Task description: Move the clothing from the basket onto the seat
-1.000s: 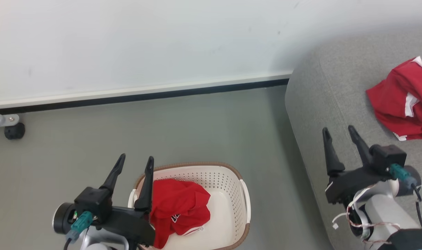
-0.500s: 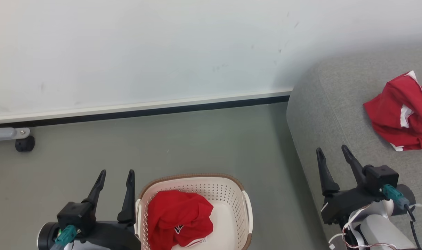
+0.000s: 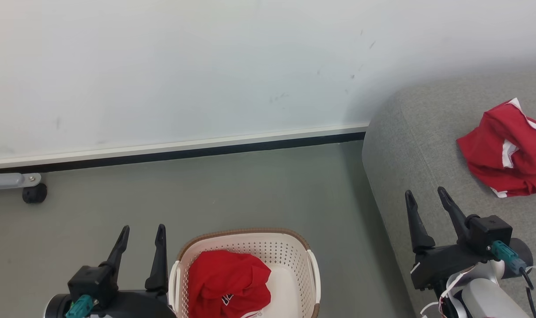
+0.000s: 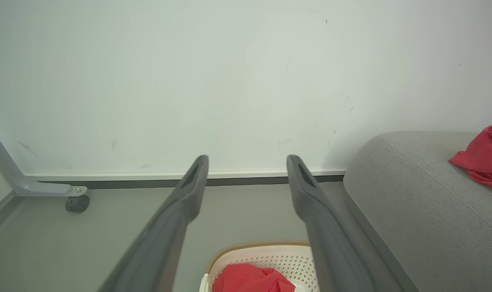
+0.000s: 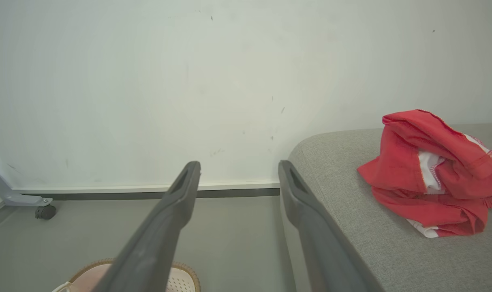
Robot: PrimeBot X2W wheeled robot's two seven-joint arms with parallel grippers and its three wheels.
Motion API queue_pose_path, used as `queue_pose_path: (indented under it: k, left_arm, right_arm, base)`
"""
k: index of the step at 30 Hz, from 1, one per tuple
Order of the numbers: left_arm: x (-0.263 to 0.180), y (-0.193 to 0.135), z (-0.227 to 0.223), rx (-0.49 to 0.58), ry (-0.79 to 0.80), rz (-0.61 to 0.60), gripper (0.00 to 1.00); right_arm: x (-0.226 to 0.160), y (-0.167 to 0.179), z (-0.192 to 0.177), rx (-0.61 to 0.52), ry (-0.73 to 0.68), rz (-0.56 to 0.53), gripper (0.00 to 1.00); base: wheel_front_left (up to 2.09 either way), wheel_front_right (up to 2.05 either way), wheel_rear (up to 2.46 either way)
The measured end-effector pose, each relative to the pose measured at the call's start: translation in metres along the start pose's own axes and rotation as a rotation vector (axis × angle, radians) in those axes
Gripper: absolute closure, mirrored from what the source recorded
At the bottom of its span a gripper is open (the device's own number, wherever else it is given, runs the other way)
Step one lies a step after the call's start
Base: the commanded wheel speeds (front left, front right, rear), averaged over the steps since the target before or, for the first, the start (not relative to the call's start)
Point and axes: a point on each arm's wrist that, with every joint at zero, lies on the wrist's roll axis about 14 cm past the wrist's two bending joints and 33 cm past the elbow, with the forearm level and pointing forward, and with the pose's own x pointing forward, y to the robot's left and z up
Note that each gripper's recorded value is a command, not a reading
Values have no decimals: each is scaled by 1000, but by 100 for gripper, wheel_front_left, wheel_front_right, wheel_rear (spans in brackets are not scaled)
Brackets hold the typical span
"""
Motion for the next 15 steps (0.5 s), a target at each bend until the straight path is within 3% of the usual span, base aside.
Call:
queue_pose_path:
  k: [15]
  left_arm:
    - [1, 0, 1, -1, 5, 4, 0]
  right_arm:
    - [-2, -1, 7, 5, -7, -4, 0]
  base:
    - [0, 0, 0]
